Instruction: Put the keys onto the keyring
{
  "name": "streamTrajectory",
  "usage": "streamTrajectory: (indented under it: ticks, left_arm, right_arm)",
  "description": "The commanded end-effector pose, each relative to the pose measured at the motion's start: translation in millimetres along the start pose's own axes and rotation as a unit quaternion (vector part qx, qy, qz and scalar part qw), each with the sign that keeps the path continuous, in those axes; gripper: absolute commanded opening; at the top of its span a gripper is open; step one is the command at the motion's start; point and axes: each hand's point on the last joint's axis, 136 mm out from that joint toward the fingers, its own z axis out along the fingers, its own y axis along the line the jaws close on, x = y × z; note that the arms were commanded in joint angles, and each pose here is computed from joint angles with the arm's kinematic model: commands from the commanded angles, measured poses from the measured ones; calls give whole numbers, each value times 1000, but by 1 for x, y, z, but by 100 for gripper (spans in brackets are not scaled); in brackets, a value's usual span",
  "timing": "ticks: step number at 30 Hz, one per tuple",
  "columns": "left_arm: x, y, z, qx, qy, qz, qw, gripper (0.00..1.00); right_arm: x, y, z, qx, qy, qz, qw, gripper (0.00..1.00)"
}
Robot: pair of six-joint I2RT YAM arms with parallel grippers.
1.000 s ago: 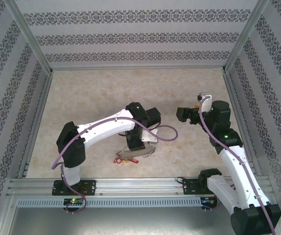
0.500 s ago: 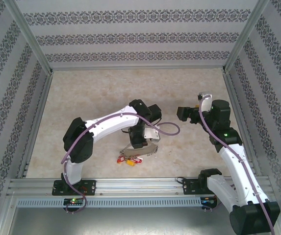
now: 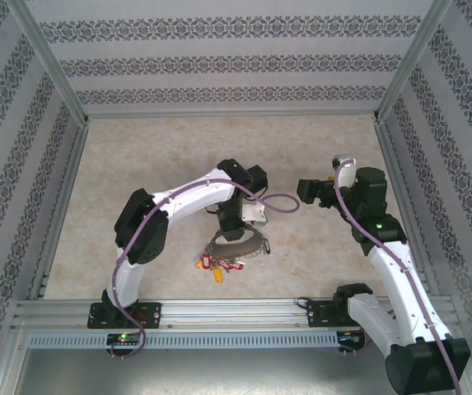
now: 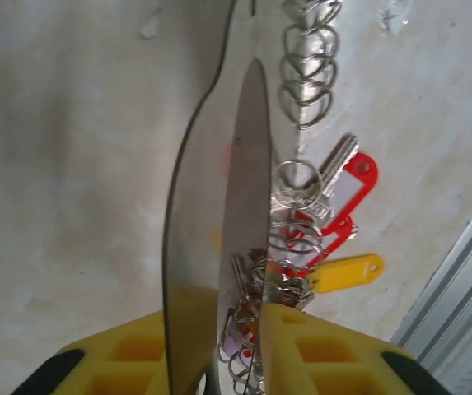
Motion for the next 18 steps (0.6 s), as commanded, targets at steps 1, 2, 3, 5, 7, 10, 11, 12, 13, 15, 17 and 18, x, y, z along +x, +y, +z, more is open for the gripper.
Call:
streamTrajectory:
  ticks: [1, 2, 3, 5, 7, 10, 11, 12, 13, 15, 17, 18]
  left_arm:
    - [-2, 16, -5, -13, -16, 3, 1000, 29]
    - [-1, 20, -5, -17, -16, 0, 1000, 29]
    - [0, 23, -4, -19, -15, -2, 1000, 29]
    - [-1, 25, -3, -16, -20, -4, 1000, 30]
    - [-1, 29, -3, -14, -30, -10, 999, 30]
    - [2, 36, -3, -19, -32, -19, 999, 30]
    - [2, 39, -3, -22, -32, -20, 999, 30]
    - [3, 41, -4, -24, -32, -24, 999, 29]
    - [4, 43, -4, -25, -33, -26, 999, 30]
    - [4, 48, -7, -28, -43, -33, 998, 30]
    - [5, 53, -11, -34, -52, -41, 997, 30]
    - [5, 54, -12, -38, -56, -46, 997, 32]
  right_arm:
    - [-1, 3, 1, -10, -4, 6, 1000, 98]
    - [-2, 3, 1, -10, -5, 6, 1000, 98]
    - [-2, 4, 0, -12, -5, 5, 1000, 98]
    - [-3, 4, 0, -12, -5, 4, 1000, 98]
    - [-3, 4, -1, -11, -6, 3, 1000, 98]
    - [-2, 4, 0, -11, -6, 4, 1000, 98]
    - [-2, 4, 0, -12, -6, 4, 1000, 98]
    - [-3, 4, -1, -12, -6, 4, 1000, 98]
    - [-3, 5, -1, -12, -6, 4, 1000, 98]
    - [-2, 4, -1, -11, -5, 4, 1000, 98]
    - [-1, 3, 0, -9, -5, 7, 1000, 98]
    - [0, 3, -1, -9, -5, 8, 1000, 98]
